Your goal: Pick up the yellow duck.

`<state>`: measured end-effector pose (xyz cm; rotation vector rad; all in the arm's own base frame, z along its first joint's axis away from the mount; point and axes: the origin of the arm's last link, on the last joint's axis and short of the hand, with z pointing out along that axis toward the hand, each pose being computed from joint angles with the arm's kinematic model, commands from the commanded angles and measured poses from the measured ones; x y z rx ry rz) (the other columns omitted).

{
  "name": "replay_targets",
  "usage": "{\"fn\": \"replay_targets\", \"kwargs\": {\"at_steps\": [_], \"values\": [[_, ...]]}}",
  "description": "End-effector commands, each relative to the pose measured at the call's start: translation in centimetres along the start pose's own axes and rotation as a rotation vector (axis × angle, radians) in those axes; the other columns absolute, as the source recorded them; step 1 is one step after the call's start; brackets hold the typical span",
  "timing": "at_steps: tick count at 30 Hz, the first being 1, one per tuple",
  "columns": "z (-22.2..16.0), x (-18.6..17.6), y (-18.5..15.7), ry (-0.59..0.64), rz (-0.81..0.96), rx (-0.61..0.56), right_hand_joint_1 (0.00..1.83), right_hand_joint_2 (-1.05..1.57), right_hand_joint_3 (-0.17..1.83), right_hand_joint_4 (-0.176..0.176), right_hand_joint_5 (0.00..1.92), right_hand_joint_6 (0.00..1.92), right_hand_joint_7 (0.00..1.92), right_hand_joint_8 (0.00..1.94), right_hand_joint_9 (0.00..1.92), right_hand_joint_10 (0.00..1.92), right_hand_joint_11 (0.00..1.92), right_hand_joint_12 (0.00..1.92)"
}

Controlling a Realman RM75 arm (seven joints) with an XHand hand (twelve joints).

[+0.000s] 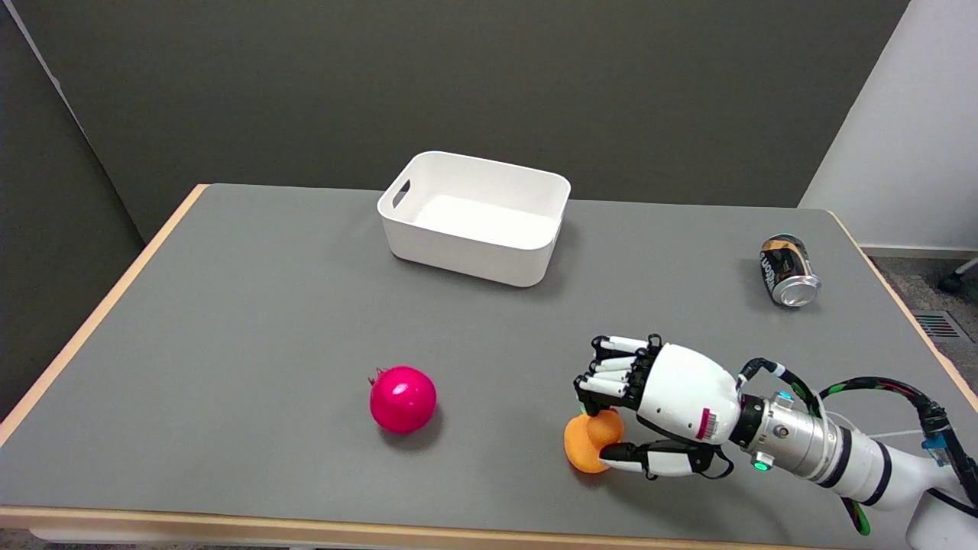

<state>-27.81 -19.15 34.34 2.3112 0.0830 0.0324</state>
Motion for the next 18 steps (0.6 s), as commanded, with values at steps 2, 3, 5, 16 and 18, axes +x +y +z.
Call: {"fn": "replay_targets", "kwargs": {"at_steps": [2, 3, 5, 16, 18], "values": [[1.6, 3.1, 2.5, 0.200, 0.002, -0.076, 1.21, 1.05, 0.40, -0.175, 0.62, 1.43, 0.90, 1.40, 0.74, 1.32, 0.36, 1.45], [1.8, 3.4, 2.9, 0.214, -0.001, -0.087, 1.21, 1.05, 0.40, -0.176, 0.62, 1.42, 0.90, 1.41, 0.74, 1.32, 0.37, 1.46], [2.3, 4.1, 4.1, 0.252, -0.003, -0.126, 1.21, 1.06, 0.39, -0.176, 0.62, 1.42, 0.90, 1.42, 0.75, 1.33, 0.37, 1.46], [6.6, 7.7, 11.8, 0.436, -0.012, -0.383, 1.21, 1.06, 0.37, -0.176, 0.61, 1.41, 0.90, 1.40, 0.76, 1.35, 0.40, 1.48], [7.3, 8.2, 12.9, 0.474, -0.008, -0.415, 1.21, 1.07, 0.36, -0.176, 0.61, 1.41, 0.90, 1.39, 0.76, 1.36, 0.40, 1.49]]}}
